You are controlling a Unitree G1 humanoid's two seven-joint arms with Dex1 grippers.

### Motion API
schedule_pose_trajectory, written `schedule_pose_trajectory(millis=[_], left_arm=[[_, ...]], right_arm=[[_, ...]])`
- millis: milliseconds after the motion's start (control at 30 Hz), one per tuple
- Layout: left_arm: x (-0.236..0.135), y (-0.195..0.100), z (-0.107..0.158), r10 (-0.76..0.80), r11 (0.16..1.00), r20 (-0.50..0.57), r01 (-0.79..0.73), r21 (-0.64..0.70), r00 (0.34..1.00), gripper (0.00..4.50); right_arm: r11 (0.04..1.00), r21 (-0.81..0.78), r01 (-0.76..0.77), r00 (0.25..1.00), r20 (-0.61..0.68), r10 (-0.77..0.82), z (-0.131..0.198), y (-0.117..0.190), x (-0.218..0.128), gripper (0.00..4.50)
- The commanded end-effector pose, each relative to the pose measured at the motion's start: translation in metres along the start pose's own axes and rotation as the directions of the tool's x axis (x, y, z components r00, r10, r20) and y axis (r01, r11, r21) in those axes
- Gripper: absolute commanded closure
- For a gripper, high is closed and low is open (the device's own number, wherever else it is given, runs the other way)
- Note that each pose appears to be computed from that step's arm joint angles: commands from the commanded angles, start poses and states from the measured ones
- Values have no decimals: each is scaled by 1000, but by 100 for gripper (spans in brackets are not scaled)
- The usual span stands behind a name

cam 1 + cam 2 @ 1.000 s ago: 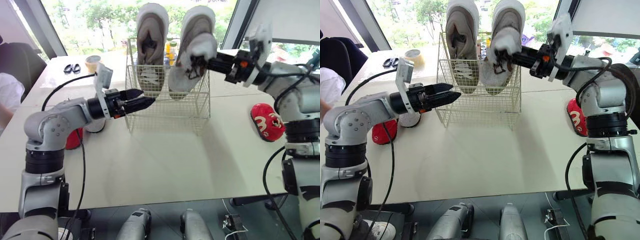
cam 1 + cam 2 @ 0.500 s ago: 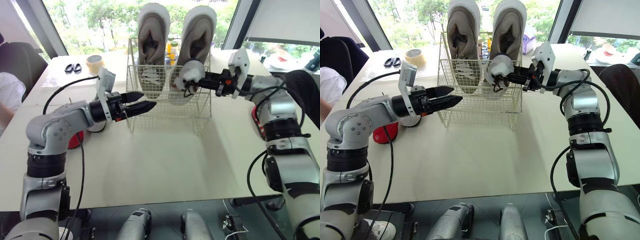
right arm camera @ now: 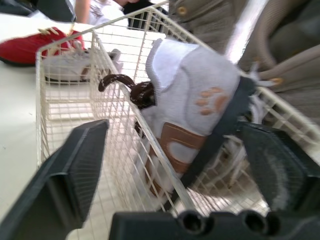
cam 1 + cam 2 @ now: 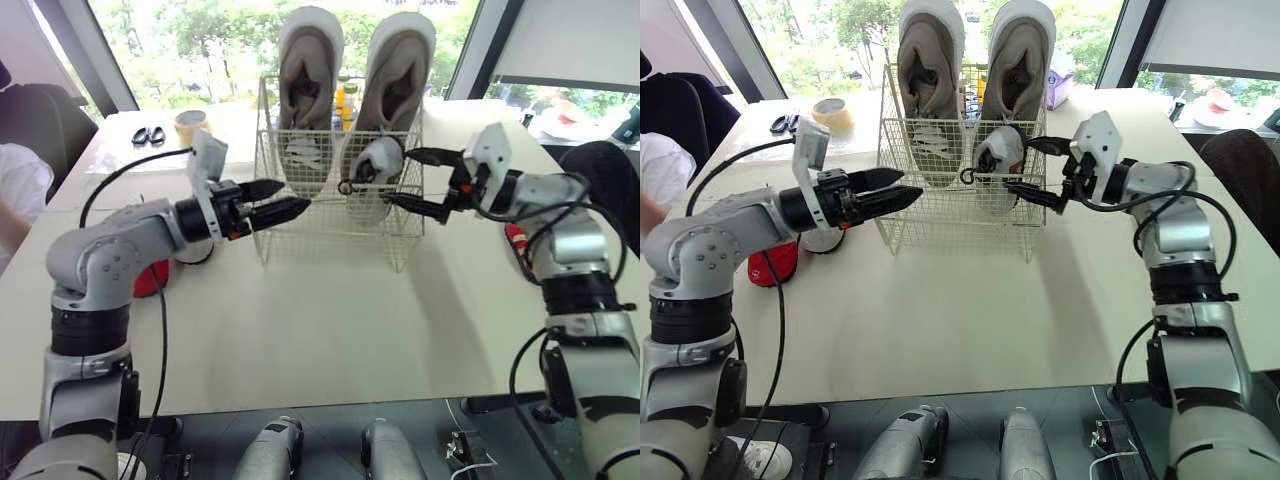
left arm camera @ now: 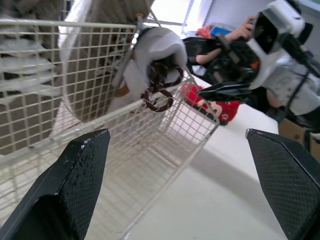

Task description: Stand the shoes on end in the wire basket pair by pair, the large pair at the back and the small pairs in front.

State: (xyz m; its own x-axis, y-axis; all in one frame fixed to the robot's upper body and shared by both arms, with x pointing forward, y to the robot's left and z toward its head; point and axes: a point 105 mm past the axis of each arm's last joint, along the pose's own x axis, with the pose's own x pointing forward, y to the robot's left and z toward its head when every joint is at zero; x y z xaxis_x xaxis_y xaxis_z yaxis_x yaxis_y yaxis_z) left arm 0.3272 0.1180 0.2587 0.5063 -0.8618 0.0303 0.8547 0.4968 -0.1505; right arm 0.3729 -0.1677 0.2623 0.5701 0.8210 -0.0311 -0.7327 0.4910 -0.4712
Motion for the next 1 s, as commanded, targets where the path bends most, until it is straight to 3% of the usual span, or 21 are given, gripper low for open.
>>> schedule_pose_trajectory(millis=[33, 133, 267, 300, 400, 467, 567, 833, 1000], left_arm=[[-10, -1, 20, 45, 995, 27, -47, 85, 999, 0], [-22, 16, 26, 184, 974, 15, -184, 131, 983, 0], [-40, 49, 34, 414, 899, 4, -410, 154, 910, 0], [-46, 60, 35, 484, 866, -8, -478, 148, 875, 0], [-72, 98, 33, 726, 687, -82, -715, 131, 683, 0], [-86, 114, 25, 804, 595, -137, -789, 156, 579, 0], [-96, 129, 7, 835, 542, -204, -827, 147, 511, 0], [-85, 152, -42, 796, 568, -339, -812, 135, 501, 0], [-68, 161, -66, 744, 616, -399, -782, 97, 536, 0]], right_arm=[[992, -98, 82, 995, 56, -77, 38, -10, -19, 6], [984, -138, 109, 992, 72, -100, 61, -8, -32, 6], [988, -151, 40, 996, 91, -26, 89, 11, -33, 6], [989, -149, -2, 996, 89, 16, 94, 19, -31, 6], [978, -129, -166, 979, 97, 179, 114, 52, -26, 6], [966, -125, -225, 965, 107, 238, 122, 64, -24, 6], [957, -118, -266, 949, 140, 282, 134, 73, -23, 6], [963, -100, -249, 951, 163, 263, 143, 75, -25, 6], [972, -92, -216, 960, 163, 229, 144, 75, -27, 6]])
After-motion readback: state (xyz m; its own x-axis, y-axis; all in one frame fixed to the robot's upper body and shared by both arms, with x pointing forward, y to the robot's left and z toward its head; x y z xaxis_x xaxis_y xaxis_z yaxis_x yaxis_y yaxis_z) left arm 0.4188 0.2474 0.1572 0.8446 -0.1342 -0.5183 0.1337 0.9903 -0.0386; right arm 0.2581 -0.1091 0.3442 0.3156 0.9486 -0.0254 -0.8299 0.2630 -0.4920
